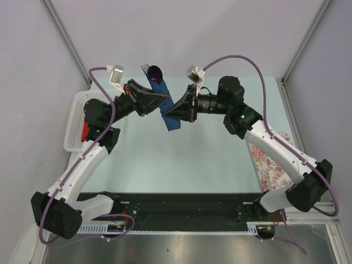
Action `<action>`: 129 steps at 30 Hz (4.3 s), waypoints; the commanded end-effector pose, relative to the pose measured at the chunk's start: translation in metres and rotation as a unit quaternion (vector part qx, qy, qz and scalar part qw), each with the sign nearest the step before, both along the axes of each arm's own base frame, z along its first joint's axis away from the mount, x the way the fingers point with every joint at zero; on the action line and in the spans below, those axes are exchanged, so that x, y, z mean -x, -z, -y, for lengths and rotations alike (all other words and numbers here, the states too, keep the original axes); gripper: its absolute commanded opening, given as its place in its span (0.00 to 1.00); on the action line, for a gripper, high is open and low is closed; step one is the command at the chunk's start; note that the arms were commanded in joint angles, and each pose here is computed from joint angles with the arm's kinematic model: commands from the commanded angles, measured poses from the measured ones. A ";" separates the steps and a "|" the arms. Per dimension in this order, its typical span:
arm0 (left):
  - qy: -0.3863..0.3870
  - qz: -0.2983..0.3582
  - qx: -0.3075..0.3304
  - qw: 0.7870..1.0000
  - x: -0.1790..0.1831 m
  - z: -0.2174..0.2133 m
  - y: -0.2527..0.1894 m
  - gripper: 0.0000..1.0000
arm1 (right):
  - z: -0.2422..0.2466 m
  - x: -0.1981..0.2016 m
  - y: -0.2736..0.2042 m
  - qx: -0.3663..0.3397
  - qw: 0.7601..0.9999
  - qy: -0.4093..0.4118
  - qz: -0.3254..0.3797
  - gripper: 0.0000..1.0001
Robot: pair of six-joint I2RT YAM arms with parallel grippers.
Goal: Place the utensils on the paper napkin and roll it up
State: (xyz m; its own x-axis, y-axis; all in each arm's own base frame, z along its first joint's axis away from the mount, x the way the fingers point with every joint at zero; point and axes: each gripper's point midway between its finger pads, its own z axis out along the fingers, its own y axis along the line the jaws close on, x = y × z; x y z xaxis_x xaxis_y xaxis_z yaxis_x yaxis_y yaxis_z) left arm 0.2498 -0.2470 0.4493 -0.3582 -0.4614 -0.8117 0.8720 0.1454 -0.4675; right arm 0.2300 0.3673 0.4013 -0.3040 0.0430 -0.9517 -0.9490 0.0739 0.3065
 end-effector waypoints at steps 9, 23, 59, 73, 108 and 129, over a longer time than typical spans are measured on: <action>-0.081 -0.047 -0.016 0.995 -0.023 -0.042 0.013 0.70 | 0.000 -0.025 -0.046 -0.074 0.995 0.058 -0.028 0.00; -0.048 -0.142 0.015 0.989 -0.030 -0.030 0.028 0.81 | -0.010 -0.030 -0.050 -0.094 0.992 0.043 -0.069 0.00; -0.064 -0.116 -0.036 0.991 -0.043 -0.040 0.053 0.00 | -0.022 -0.028 -0.018 -0.039 0.998 0.036 -0.034 0.48; -0.142 -0.123 -0.242 0.952 -0.069 -0.129 0.138 0.00 | 0.009 -0.076 0.014 0.019 0.994 0.095 -0.052 1.00; -0.180 -0.456 -0.281 0.825 -0.157 -0.306 0.371 0.00 | 0.015 -0.117 0.062 0.060 0.986 0.103 -0.120 1.00; -0.133 -0.485 -0.299 0.811 -0.172 -0.290 0.410 0.01 | 0.012 -0.134 0.071 0.068 0.983 0.107 -0.133 1.00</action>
